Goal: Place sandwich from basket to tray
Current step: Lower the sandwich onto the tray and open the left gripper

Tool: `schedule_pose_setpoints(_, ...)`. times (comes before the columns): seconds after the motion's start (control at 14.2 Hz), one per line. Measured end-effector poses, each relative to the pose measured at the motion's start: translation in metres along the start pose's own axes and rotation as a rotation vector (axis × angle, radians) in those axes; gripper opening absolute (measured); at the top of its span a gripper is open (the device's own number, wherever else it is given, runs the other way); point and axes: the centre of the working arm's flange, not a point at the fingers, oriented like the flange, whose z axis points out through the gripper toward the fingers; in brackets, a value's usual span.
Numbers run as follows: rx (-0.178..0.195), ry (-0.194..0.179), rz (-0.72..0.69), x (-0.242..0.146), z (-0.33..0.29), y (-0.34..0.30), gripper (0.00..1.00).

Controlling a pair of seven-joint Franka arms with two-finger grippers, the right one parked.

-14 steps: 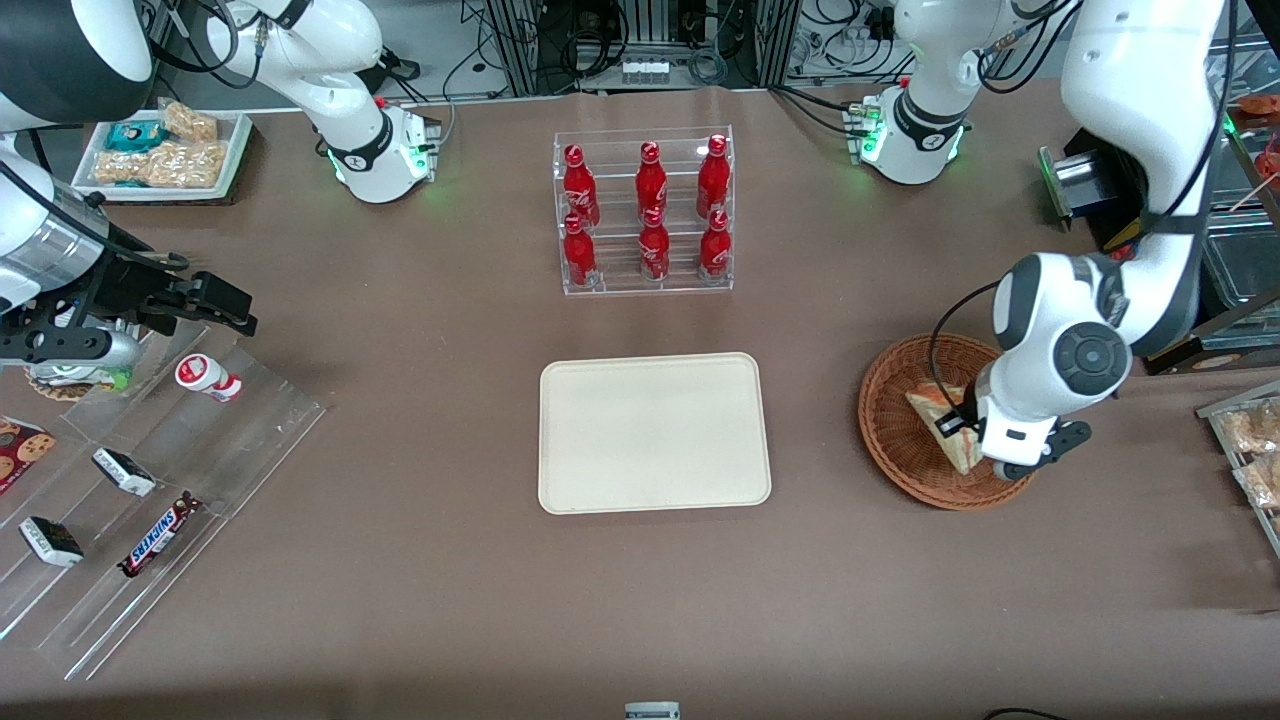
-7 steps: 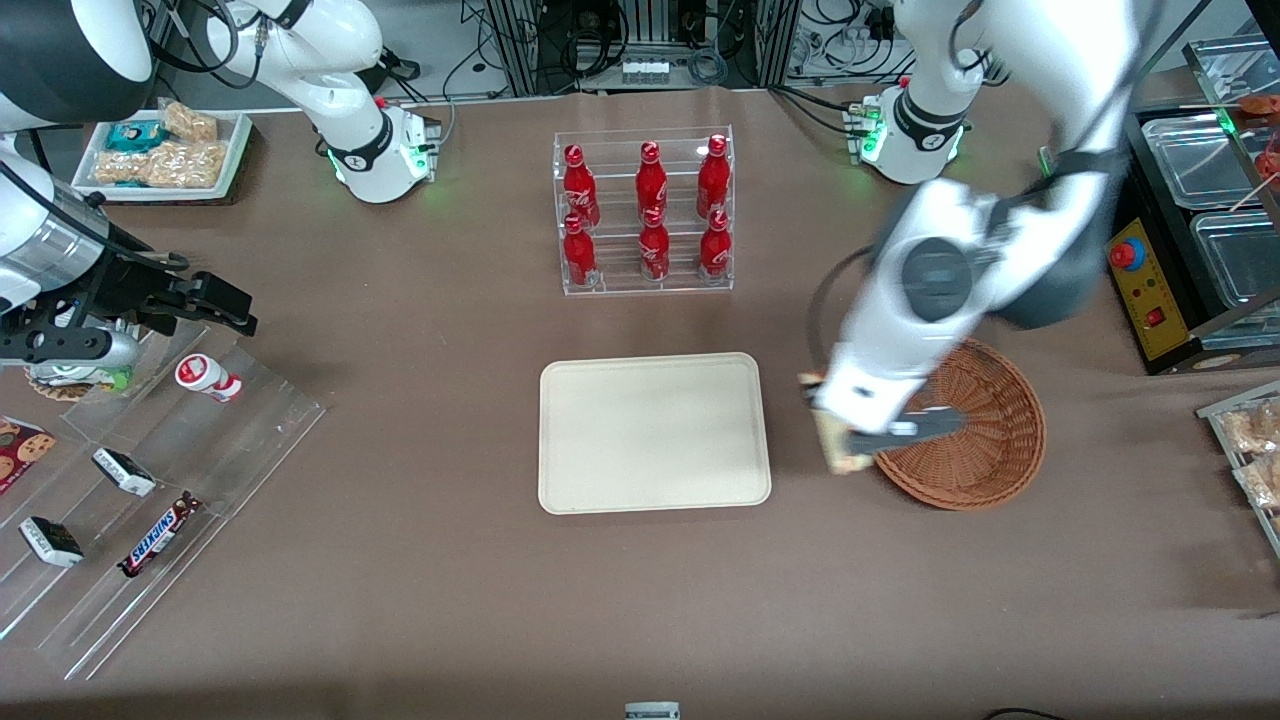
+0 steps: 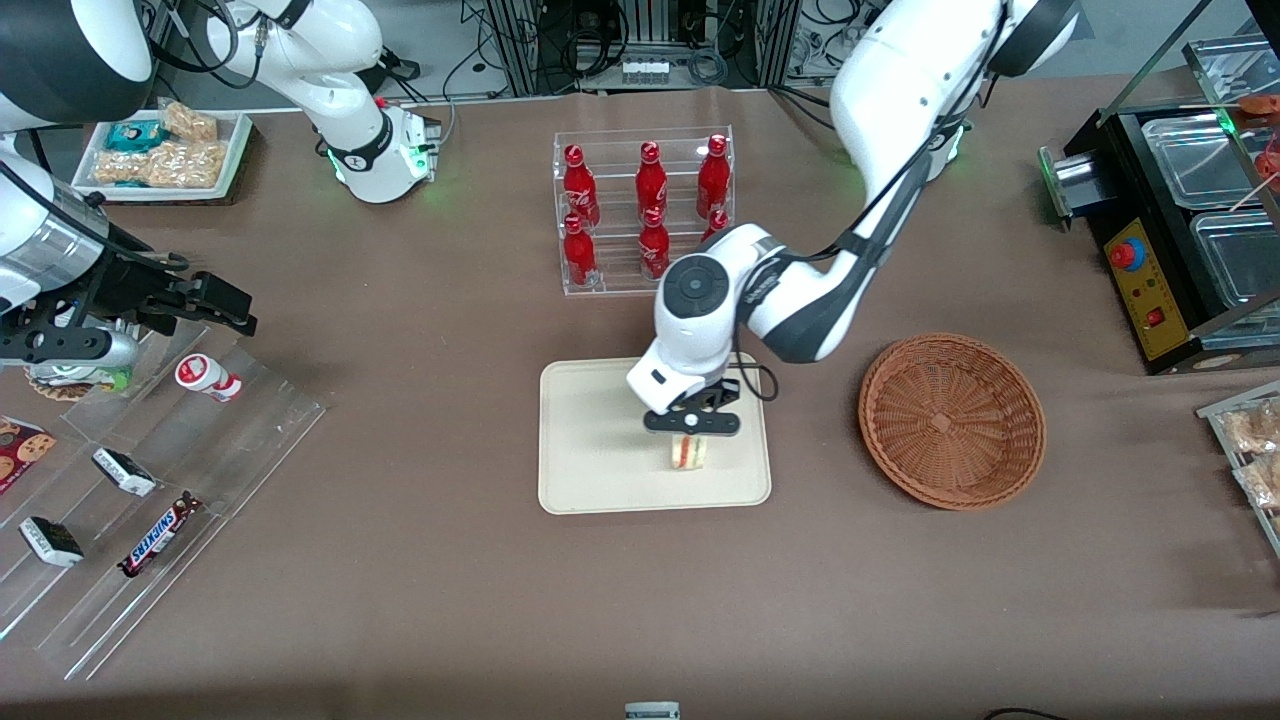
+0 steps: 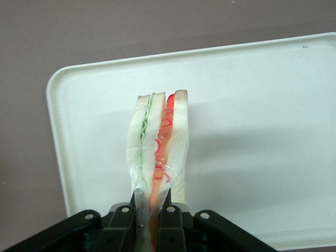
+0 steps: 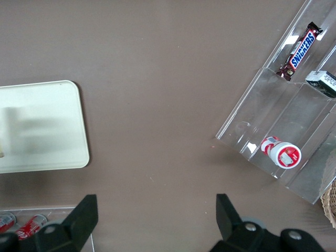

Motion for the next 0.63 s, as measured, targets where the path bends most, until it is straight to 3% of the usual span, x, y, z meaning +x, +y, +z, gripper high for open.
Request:
schedule_pose_setpoints(0.14, -0.015, 0.028, 0.016, 0.002, 0.013, 0.005, 0.15)
schedule_pose_setpoints(0.21, -0.021, 0.034, 0.018, 0.003, 0.019, 0.007, 0.19)
schedule_pose_setpoints(0.49, -0.018, 0.025, 0.017, 0.003, 0.035, 0.006, 0.59)
schedule_pose_setpoints(0.63, -0.025, 0.052, -0.003, 0.014, 0.021, 0.002, 0.78)
